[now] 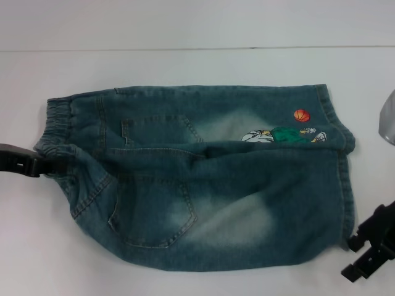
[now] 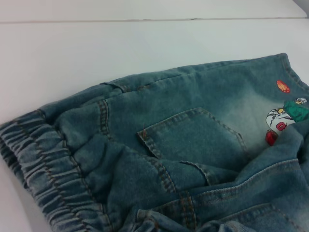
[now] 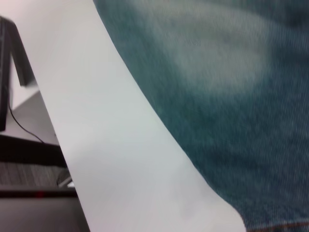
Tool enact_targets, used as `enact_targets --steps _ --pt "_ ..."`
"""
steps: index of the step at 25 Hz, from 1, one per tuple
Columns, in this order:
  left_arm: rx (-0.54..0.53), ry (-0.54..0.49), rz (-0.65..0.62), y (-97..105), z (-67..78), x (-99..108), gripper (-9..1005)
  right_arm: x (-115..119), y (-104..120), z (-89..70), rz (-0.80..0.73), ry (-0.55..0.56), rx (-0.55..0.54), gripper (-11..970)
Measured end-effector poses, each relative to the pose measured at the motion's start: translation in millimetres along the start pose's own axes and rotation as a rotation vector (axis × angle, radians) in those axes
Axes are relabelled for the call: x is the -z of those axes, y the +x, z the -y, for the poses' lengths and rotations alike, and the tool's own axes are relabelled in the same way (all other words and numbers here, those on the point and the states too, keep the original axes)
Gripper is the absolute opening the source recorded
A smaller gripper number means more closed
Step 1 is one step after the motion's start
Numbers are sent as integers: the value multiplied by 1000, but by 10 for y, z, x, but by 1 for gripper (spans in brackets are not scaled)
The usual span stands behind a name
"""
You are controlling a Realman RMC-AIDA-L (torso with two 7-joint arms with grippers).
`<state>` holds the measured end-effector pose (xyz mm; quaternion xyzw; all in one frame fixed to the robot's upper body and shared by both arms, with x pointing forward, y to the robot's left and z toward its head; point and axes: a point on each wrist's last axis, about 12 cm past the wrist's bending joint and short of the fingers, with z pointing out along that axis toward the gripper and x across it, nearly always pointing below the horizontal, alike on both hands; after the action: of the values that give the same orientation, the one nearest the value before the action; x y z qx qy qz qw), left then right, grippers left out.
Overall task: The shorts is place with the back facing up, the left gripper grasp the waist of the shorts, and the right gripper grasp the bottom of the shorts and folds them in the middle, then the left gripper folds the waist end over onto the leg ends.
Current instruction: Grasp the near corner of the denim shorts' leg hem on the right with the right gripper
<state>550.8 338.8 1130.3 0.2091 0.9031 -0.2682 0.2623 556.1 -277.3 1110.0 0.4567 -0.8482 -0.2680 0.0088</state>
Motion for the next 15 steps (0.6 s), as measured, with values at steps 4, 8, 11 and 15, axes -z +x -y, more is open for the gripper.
enact_targets --steps 4,8,11,15 --pt "0 2 1 -1 2 2 73 36 -38 -1 46 -7 13 834" --pt "-1 3 2 0 3 1 73 50 -75 6 55 3 21 834" --pt "-1 3 3 0 2 1 73 65 -98 9 49 10 28 834" --pt "-1 1 3 -1 1 1 73 116 -121 25 40 26 32 834"
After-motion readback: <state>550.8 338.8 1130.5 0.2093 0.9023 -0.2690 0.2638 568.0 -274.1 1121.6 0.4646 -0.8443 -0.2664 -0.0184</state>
